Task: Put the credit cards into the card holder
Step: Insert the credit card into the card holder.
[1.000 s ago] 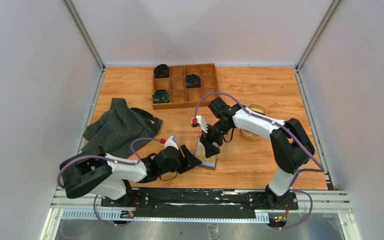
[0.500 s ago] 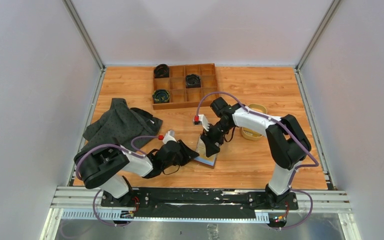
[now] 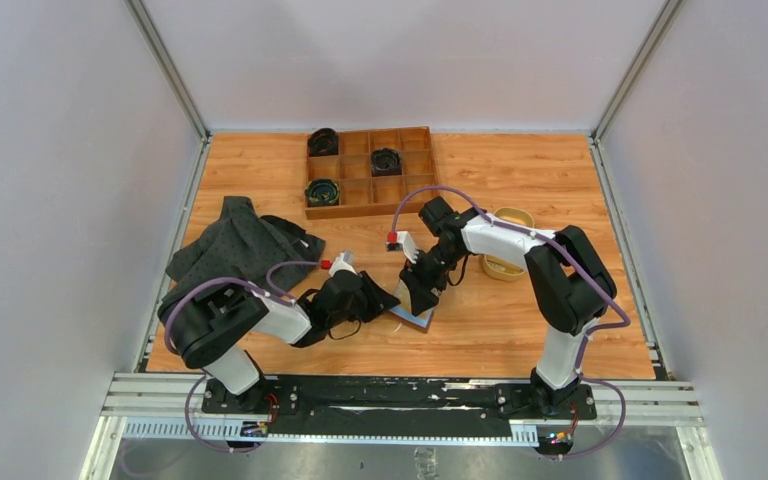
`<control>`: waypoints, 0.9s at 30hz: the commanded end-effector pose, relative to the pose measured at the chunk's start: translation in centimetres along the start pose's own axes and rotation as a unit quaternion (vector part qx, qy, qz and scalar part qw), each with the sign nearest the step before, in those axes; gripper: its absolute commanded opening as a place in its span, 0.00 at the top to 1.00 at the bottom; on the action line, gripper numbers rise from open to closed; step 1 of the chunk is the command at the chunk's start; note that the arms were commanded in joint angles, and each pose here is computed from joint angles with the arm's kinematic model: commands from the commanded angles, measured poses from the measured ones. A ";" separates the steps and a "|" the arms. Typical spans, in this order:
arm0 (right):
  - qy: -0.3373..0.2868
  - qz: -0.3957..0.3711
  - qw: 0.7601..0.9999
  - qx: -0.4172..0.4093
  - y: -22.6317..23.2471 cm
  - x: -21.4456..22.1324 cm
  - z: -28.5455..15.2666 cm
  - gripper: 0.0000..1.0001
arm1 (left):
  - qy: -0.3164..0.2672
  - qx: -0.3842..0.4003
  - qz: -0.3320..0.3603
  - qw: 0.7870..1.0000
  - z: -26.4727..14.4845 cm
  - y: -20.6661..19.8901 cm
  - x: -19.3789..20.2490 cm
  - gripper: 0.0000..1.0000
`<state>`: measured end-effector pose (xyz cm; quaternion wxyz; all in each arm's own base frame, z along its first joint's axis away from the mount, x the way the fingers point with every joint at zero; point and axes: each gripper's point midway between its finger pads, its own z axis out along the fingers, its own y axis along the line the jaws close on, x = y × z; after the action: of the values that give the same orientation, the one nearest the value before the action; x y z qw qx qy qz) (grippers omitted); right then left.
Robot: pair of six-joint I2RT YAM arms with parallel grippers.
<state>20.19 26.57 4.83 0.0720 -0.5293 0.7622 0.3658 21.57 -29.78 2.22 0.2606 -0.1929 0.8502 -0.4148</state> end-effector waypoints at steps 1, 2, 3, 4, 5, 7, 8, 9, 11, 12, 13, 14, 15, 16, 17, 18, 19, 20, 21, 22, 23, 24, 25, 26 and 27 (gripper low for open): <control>-0.011 -0.004 1.000 0.021 -0.5 -0.6 -1.0 0.31 | 0.011 -0.029 0.025 0.999 0.7 1.7 0.0 0.69; -0.016 -0.007 0.999 0.027 -0.6 -0.8 -1.3 0.31 | 0.012 -0.030 0.026 0.999 0.8 1.7 0.0 0.67; -0.020 -0.009 0.999 0.034 -0.7 -1.0 -1.5 0.31 | 0.014 -0.030 0.027 0.999 0.9 1.7 0.0 0.64; -0.023 -0.009 0.999 0.043 -0.9 -1.1 -1.7 0.31 | 0.016 -0.029 0.027 0.999 1.0 1.7 0.0 0.61; -0.024 -0.007 0.998 0.054 -1.3 -1.2 -1.7 0.30 | 0.018 -0.029 0.028 0.999 1.1 1.7 0.0 0.59; -0.018 0.000 0.997 0.076 -2.3 -1.1 -1.6 0.30 | 0.023 -0.028 0.028 0.999 1.3 1.5 0.1 0.53; -0.014 0.003 0.996 0.085 -2.8 -1.0 -1.6 0.30 | 0.026 -0.027 0.028 0.999 1.4 1.5 0.1 0.52; -0.010 0.008 0.996 0.090 -3.1 -0.8 -1.5 0.30 | 0.026 -0.026 0.029 0.999 1.4 1.4 0.1 0.52; -0.003 0.016 0.996 0.085 -3.2 -0.3 -1.0 0.30 | 0.032 -0.026 0.027 0.999 1.4 1.5 0.3 0.52; 0.000 0.020 0.996 0.082 -3.2 -0.1 -0.8 0.30 | 0.036 -0.026 0.027 0.999 1.4 1.5 0.5 0.53; 0.003 0.023 0.997 0.080 -3.3 0.1 -0.6 0.30 | 0.037 -0.026 0.026 0.999 1.3 1.5 0.5 0.53; 0.006 0.025 0.996 0.081 -3.4 0.2 -0.5 0.30 | 0.037 -0.026 0.027 0.999 1.2 1.6 0.6 0.54; 0.008 0.027 0.996 0.079 -3.4 0.4 -0.4 0.30 | 0.035 -0.026 0.026 0.999 1.1 1.6 0.5 0.55; 0.008 0.029 0.997 0.074 -3.3 0.5 -0.3 0.30 | 0.033 -0.026 0.026 0.999 1.1 1.6 0.4 0.55; 0.007 0.029 0.997 0.065 -2.9 0.4 -0.1 0.30 | 0.031 -0.027 0.027 0.999 1.1 1.6 0.4 0.55; 0.006 0.029 0.998 0.051 -2.5 0.5 0.1 0.31 | 0.031 -0.027 0.028 0.999 1.1 1.7 0.4 0.55; 0.008 0.029 0.999 0.040 -2.1 0.6 0.4 0.31 | 0.031 -0.028 0.028 0.999 1.2 1.7 0.4 0.55; 0.011 0.029 0.999 0.028 -1.7 0.7 0.7 0.31 | 0.031 -0.028 0.029 0.999 1.2 1.7 0.4 0.55; 0.012 0.031 0.999 0.017 -1.3 0.8 0.8 0.31 | 0.031 -0.028 0.030 0.999 1.2 1.7 0.4 0.55; 0.012 0.032 0.999 0.005 -0.9 0.7 1.1 0.32 | 0.031 -0.028 0.030 0.999 1.2 1.7 0.4 0.55; 0.011 0.033 0.999 -0.005 -0.6 0.7 1.2 0.32 | 0.030 -0.028 0.031 0.999 1.3 1.7 0.3 0.55; 0.010 0.034 0.999 -0.014 -0.3 0.7 1.3 0.33 | 0.031 -0.029 0.032 0.999 1.3 1.8 0.3 0.55; 0.009 0.035 0.999 -0.022 0.0 0.6 1.3 0.33 | 0.031 -0.029 0.032 0.999 1.3 1.8 0.3 0.55; 0.007 0.034 0.999 -0.029 0.2 0.5 1.4 0.33 | 0.030 -0.029 0.033 0.999 1.3 1.8 0.3 0.55; 0.004 0.033 0.999 -0.034 0.4 0.4 1.3 0.34 | 0.030 -0.029 0.033 0.999 1.3 1.8 0.3 0.55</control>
<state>21.29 27.16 4.02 0.0798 -0.5090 0.7760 0.3637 22.86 -31.13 2.82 0.2566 -0.1680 0.8484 -0.4315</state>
